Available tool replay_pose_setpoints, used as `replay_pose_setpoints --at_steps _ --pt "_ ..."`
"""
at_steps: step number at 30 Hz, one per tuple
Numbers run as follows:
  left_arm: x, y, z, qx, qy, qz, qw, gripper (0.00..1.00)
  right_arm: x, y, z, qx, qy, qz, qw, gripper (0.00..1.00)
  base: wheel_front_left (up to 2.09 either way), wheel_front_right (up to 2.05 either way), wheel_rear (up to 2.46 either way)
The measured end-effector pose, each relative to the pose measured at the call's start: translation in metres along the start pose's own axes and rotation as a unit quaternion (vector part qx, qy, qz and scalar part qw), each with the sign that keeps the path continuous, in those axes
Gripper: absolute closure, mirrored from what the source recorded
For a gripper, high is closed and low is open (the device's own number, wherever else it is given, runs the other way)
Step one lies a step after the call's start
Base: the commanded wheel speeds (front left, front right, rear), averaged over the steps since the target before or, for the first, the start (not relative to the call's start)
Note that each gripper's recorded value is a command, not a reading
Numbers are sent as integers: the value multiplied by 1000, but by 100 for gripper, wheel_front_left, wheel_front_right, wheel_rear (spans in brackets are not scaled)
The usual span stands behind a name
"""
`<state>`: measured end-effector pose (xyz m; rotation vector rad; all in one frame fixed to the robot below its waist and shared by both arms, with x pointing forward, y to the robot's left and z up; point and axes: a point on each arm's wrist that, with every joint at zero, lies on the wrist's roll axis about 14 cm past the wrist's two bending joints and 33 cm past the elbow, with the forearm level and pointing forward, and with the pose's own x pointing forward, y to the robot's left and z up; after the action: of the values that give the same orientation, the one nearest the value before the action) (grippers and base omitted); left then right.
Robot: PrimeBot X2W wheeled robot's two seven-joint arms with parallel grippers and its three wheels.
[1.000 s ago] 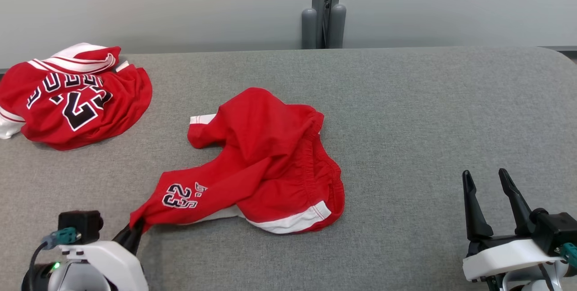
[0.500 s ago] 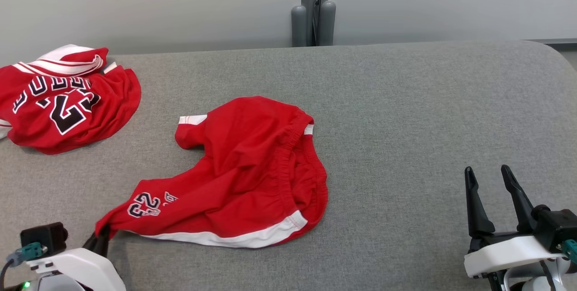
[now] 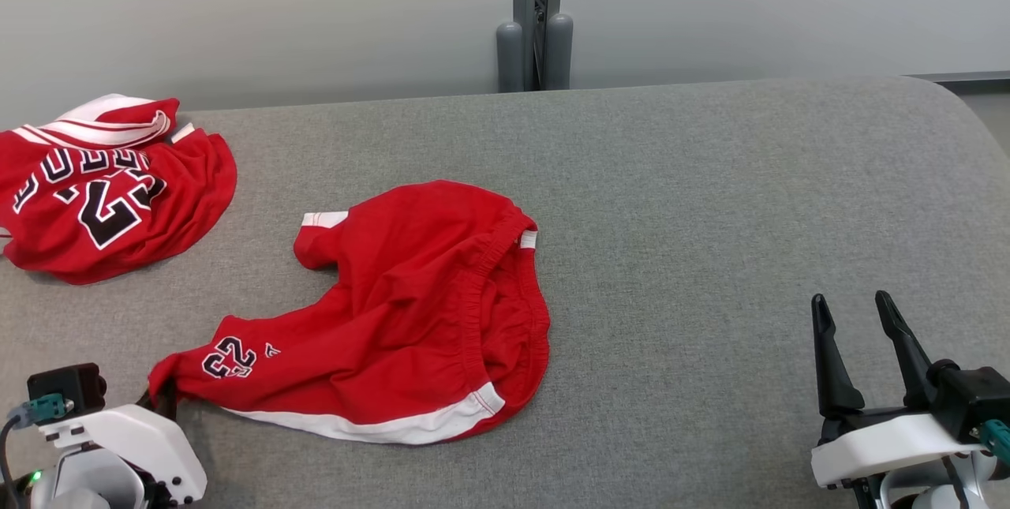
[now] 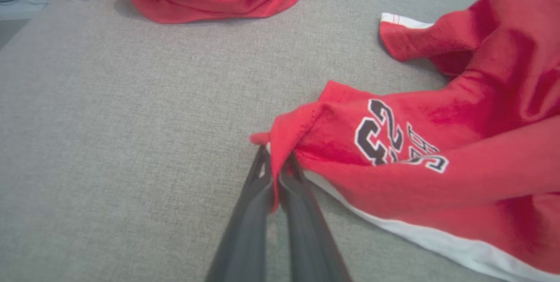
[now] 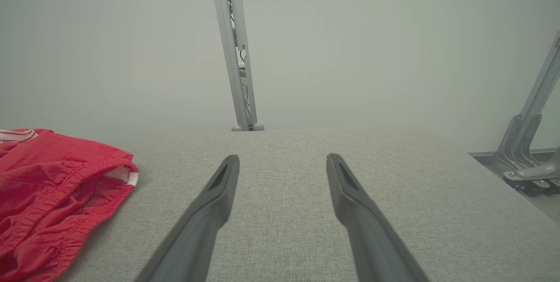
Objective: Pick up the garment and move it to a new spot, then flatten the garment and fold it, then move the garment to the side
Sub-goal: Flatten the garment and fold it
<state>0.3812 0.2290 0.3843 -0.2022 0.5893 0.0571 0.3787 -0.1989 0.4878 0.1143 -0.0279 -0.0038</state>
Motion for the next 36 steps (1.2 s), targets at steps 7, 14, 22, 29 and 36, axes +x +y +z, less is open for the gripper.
replay_pose_setpoints --at_steps 7,14,22,29,36 --pt "6 9 -3 5 9 13 1000 0 -3 -2 0 -1 0 -3 1000 0 0 0 0" --pt "-1 22 12 -3 -39 27 999 0 -5 0 0 -1 0 -1 1000 0 0 0 0" --pt "-23 2 21 -3 -108 4 994 0 -2 46 -8 9 12 68 998 0 0 0 0" --pt "-44 -28 32 -10 -158 -23 987 0 -9 125 -35 17 57 187 981 0 0 0 0" --pt "-59 -37 32 -14 -174 -26 984 0 -1 191 -49 27 99 284 953 0 0 0 0"
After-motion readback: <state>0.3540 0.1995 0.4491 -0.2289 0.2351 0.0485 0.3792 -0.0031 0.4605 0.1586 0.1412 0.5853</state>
